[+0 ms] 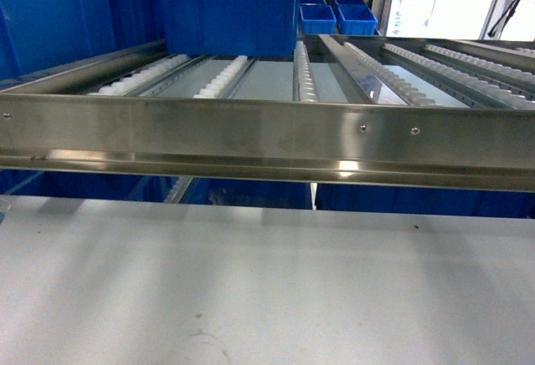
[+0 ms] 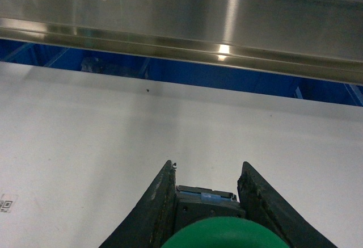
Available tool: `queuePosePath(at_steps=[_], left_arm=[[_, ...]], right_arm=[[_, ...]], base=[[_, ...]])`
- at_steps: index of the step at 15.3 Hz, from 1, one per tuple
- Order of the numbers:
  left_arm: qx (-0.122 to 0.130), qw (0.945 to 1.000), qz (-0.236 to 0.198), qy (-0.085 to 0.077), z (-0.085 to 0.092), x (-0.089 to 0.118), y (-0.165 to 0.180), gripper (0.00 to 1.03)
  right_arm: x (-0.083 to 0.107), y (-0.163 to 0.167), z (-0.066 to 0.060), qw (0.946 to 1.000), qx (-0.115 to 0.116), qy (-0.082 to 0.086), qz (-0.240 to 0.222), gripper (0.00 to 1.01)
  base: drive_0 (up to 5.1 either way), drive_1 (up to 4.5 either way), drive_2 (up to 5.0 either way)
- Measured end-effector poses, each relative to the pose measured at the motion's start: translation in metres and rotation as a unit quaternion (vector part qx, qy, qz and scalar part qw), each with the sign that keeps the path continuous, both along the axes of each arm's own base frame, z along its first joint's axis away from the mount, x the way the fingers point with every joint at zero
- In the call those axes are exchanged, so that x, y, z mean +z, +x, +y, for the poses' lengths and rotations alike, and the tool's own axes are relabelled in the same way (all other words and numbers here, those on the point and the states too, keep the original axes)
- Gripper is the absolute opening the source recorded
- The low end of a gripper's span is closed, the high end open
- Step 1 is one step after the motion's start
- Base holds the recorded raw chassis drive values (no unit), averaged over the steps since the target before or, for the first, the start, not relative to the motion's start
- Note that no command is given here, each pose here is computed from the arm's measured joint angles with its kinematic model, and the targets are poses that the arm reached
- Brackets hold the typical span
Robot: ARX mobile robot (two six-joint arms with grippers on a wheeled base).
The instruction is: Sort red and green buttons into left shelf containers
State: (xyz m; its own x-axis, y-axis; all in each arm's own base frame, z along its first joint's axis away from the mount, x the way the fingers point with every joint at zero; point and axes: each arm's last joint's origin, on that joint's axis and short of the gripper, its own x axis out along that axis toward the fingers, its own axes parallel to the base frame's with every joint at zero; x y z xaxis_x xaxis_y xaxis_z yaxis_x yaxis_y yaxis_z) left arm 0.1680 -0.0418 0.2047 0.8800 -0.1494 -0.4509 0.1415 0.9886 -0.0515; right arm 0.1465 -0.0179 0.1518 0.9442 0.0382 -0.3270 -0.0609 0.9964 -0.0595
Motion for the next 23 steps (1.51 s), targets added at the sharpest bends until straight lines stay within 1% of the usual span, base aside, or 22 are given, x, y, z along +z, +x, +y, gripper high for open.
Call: queuePosePath(at_steps=[4,23], left_arm=[[0.002,1.0000,-0.001,0.000,0.0006,0.0002,0.0002,0.27],[0.004,1.0000,0.000,0.000,0.0009,0.0001,0.0002,0.27]], right_arm=[[0.0000,0.0000,0.0000,1.0000,0.000,0.000,0.000,0.29],[-0.0001,0.0000,0.0001,1.0000,0.000,0.000,0.001,0.29]], base=[[-4.8,2.58,2.6],[-4.7,1.07,3.7]])
